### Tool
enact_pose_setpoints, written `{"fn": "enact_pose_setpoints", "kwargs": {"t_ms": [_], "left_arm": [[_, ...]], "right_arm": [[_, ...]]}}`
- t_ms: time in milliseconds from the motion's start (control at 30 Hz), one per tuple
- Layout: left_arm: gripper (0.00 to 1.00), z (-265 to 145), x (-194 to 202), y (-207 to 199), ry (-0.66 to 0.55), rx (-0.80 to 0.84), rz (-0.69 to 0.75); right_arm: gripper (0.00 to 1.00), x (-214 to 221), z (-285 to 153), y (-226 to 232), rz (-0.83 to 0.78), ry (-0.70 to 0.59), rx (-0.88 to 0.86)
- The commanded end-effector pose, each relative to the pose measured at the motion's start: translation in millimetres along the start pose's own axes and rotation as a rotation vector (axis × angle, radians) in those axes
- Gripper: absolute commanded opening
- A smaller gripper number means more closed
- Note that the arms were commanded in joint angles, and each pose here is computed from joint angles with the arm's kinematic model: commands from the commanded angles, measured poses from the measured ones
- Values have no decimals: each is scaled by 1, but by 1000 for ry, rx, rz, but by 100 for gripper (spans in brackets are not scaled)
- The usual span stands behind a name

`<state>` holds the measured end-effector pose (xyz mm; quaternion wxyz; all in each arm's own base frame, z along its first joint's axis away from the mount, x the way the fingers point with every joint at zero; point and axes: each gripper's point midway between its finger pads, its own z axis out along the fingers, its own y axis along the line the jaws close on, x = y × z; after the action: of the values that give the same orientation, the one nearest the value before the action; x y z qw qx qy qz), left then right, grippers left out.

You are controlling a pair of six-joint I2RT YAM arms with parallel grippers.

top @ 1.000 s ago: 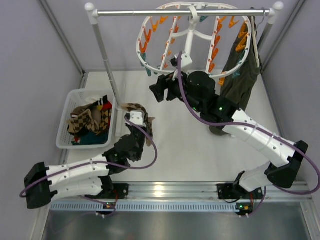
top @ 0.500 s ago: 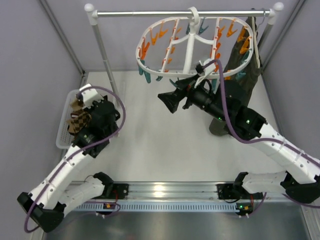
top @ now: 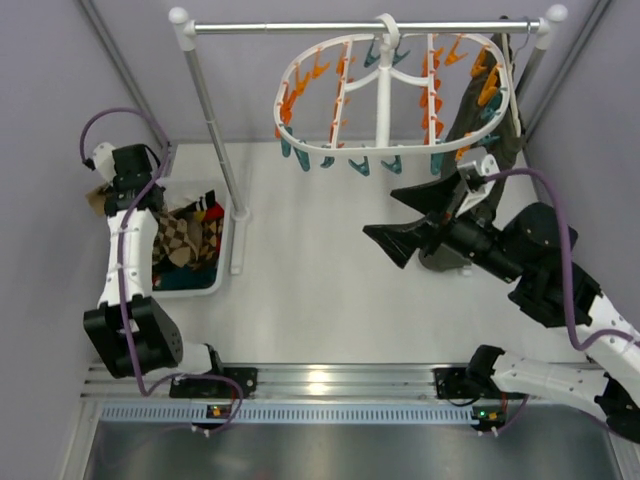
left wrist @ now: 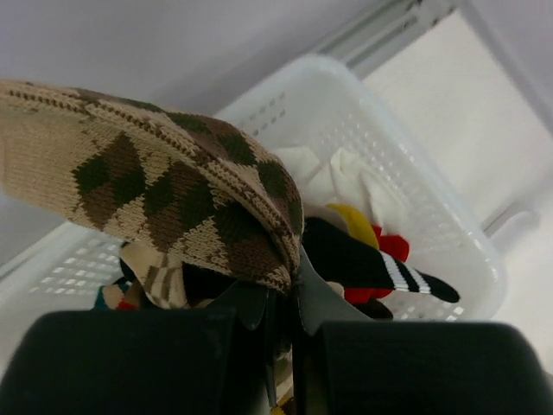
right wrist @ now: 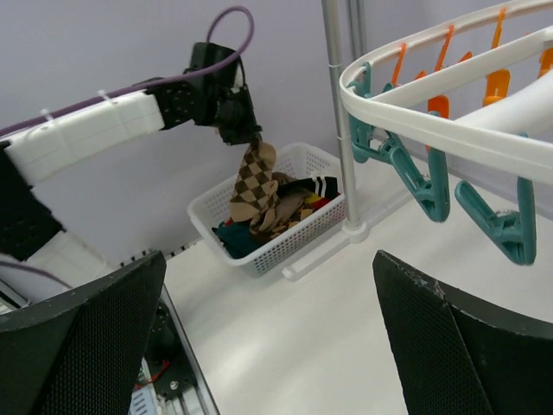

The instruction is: Remove the socks clipped to the hanger

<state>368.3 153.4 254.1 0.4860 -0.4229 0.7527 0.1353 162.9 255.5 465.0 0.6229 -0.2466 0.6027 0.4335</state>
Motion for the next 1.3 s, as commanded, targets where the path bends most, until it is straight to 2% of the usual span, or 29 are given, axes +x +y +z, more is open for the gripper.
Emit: {"fn": "enact_pose_setpoints", "kwargs": {"t_ms": [0,133,167,300,467,633,667,700,767,800,900,933,1067,1100,1267], "left_arm": [[0,20,35,-20,161,72,16],[0,61,102,-18,345,21,51],[0,73,133,-20,435,23,51],[0,93,181,-9,554,-35,72],[0,98,197,2,579,-69,105],[1,89,163,-17,519,17,113],[4,88,156,-20,505,30,116],[12,83,144,-26,479,58,116],[22,79,127,-31,442,86,135],[34,76,121,-34,428,101,136],[55,63,100,-40,379,138,149],[69,56,89,-40,353,144,150],[86,32,62,-42,290,180,147],[98,25,57,-41,284,188,145],[98,-34,24,-57,194,357,161]], "right_arm": [[99,-5,-25,3,-17,-38,-15],[99,-2,-43,3,-21,-53,-18],[99,0,-46,3,-20,-54,-19],[99,6,-66,1,-19,-71,-16],[99,14,-80,-2,-21,-76,-5],[99,19,-80,-4,-21,-69,2],[100,20,-79,-4,-20,-65,1],[99,20,-79,-4,-18,-68,0],[99,21,-77,-3,-15,-66,-2],[99,22,-77,-4,-15,-62,-1],[99,26,-74,-5,-19,-45,4],[99,27,-73,-6,-21,-41,5],[99,29,-72,-12,-29,-26,38],[99,31,-72,-15,-30,-21,52],[99,39,-76,-57,-43,-2,285]]}}
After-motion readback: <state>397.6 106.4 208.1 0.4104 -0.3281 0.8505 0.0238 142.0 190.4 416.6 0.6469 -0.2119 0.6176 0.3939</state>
